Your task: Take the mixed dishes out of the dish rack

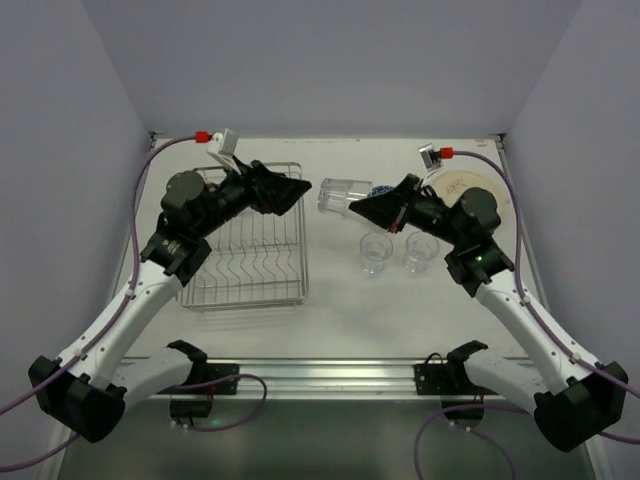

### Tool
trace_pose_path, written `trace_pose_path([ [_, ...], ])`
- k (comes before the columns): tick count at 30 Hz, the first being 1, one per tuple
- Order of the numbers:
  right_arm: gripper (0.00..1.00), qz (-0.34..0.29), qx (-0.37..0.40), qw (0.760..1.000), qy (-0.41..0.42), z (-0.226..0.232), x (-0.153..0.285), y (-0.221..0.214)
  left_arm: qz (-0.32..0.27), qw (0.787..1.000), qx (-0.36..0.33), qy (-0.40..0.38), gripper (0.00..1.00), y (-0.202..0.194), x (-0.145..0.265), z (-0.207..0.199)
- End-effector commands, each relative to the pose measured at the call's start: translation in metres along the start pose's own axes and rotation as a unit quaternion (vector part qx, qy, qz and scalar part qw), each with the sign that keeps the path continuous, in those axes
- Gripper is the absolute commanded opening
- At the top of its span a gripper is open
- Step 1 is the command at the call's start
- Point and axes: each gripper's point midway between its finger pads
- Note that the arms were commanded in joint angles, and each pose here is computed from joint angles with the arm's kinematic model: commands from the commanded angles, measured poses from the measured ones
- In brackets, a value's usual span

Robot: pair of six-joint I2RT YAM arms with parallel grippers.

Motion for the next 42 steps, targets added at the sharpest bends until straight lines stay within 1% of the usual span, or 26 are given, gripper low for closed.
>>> trace_pose_path([
  [1,0.00,0.004,0.097,0.983,-0.156,-0.033,0.026,0.026,-0.074,0.971,-0.066,0.218,1.00,0.029,0.046,0.061],
  [2,0.00,0.025,0.119,0.965,-0.233,-0.056,0.041,0.026,-0.084,0.961,-0.074,0.252,1.00,0.031,0.057,0.072],
  [3,0.00,0.040,0.126,0.952,-0.276,-0.070,0.052,0.025,-0.087,0.958,-0.091,0.258,1.00,0.033,0.067,0.071],
  [4,0.00,0.059,0.147,0.937,-0.312,-0.083,0.063,0.026,-0.079,0.955,-0.097,0.271,1.00,0.030,0.073,0.075],
  [6,0.00,0.119,0.131,0.888,-0.424,-0.123,0.097,0.017,-0.074,0.948,-0.118,0.286,1.00,0.028,0.084,0.079],
  [8,0.00,0.165,0.118,0.846,-0.494,-0.146,0.126,0.009,-0.059,0.940,-0.136,0.309,1.00,0.022,0.094,0.090],
  [9,0.00,0.179,0.106,0.810,-0.548,-0.170,0.147,0.008,-0.057,0.938,-0.141,0.312,1.00,0.020,0.098,0.091],
  [11,0.00,0.208,0.076,0.781,-0.584,-0.183,0.169,-0.002,-0.033,0.932,-0.152,0.328,1.00,0.007,0.104,0.104],
  [14,0.00,0.218,0.036,0.742,-0.633,-0.209,0.200,-0.010,-0.005,0.927,-0.156,0.341,1.00,-0.011,0.111,0.119],
  [15,0.00,0.210,0.023,0.727,-0.653,-0.217,0.215,-0.008,0.000,0.927,-0.156,0.341,1.00,-0.015,0.113,0.122],
  [18,0.00,0.215,-0.013,0.693,-0.688,-0.236,0.243,-0.020,0.016,0.925,-0.155,0.347,1.00,-0.030,0.118,0.134],
  [19,0.00,0.225,-0.022,0.687,-0.691,-0.243,0.245,-0.028,0.016,0.925,-0.156,0.346,1.00,-0.032,0.118,0.136],
  [20,0.00,0.225,-0.035,0.673,-0.703,-0.250,0.258,-0.033,0.019,0.925,-0.155,0.346,1.00,-0.037,0.121,0.139],
  [23,0.00,0.249,-0.055,0.658,-0.708,-0.266,0.263,-0.057,0.018,0.927,-0.156,0.341,1.00,-0.041,0.122,0.141],
  [27,0.00,0.269,-0.076,0.657,-0.701,-0.283,0.262,-0.081,0.018,0.927,-0.160,0.338,1.00,-0.045,0.124,0.140],
  [29,0.00,0.284,-0.087,0.652,-0.698,-0.290,0.262,-0.093,0.014,0.926,-0.163,0.339,1.00,-0.045,0.126,0.139],
  [33,0.00,0.288,-0.096,0.658,-0.689,-0.301,0.256,-0.100,0.017,0.927,-0.164,0.338,1.00,-0.048,0.126,0.140],
  [36,0.00,0.296,-0.099,0.652,-0.691,-0.309,0.257,-0.105,0.019,0.927,-0.164,0.338,1.00,-0.049,0.126,0.140],
  [39,0.00,0.294,-0.099,0.656,-0.688,-0.313,0.254,-0.106,0.022,0.927,-0.163,0.337,1.00,-0.051,0.125,0.142],
  [42,0.00,0.299,-0.101,0.652,-0.689,-0.316,0.256,-0.109,0.023,0.927,-0.163,0.337,1.00,-0.052,0.125,0.142],
])
Point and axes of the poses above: each gripper's point midway between its finger pads, its own x axis back along the fingers, its own z axis along the line the jaws close on, y = z × x, and after that the axes turned 13 degrees about x, right-handed
